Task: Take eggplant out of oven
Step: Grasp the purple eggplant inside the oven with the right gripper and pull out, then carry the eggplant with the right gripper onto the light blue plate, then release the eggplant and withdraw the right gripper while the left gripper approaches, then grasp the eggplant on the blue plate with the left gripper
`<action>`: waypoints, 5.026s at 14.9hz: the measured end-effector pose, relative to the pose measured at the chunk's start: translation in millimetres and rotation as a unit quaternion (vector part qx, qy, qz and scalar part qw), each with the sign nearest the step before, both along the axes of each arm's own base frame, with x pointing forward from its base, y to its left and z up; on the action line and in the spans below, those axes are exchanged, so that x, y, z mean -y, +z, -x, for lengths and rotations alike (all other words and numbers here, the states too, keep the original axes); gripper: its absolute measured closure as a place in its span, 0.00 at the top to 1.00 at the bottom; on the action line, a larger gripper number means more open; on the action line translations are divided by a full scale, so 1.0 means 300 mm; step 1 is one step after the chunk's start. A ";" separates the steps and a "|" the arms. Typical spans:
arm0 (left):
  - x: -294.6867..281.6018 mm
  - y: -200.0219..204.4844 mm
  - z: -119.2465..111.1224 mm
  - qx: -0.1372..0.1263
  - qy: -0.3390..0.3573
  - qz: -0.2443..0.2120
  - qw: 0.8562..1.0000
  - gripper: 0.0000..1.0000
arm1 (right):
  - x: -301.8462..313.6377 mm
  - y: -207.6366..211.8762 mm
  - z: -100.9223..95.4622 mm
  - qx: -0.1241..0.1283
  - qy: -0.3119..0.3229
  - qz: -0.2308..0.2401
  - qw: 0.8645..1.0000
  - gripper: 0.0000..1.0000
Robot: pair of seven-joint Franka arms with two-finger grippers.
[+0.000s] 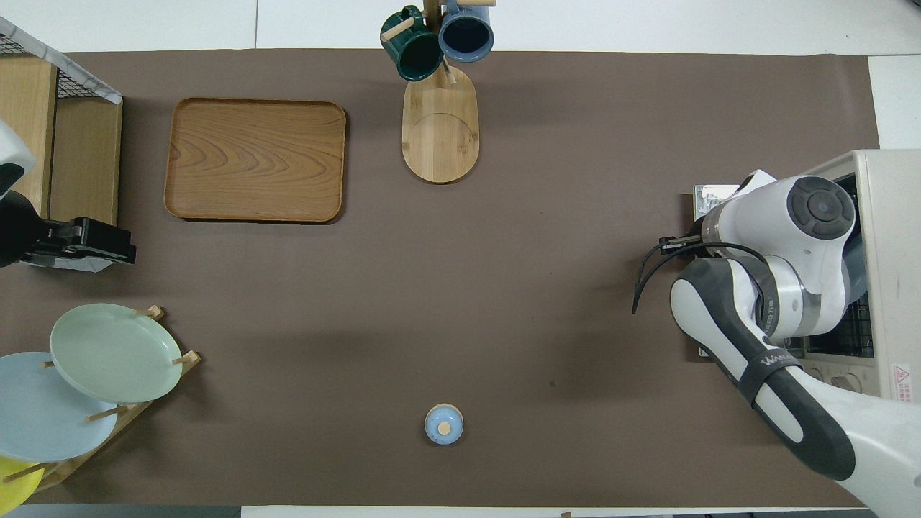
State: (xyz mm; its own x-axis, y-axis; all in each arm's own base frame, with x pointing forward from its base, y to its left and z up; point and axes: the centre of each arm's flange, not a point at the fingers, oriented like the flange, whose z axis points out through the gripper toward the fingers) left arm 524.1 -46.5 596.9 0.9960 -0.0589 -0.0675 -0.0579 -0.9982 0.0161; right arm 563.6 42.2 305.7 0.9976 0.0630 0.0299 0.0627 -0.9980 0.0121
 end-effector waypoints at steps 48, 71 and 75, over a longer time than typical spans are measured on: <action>-0.040 0.000 -0.003 0.000 0.013 0.000 1.000 0.51 | -1.463 0.206 0.177 0.013 -0.019 0.003 1.000 0.27; 1.083 -0.691 0.187 0.030 -0.100 0.074 0.992 1.00 | -0.036 0.033 0.063 -0.061 -0.004 0.092 0.994 0.08; 1.243 -0.866 0.251 0.039 -0.110 0.079 0.990 1.00 | -0.003 0.029 0.065 -0.056 -0.006 0.089 0.994 0.09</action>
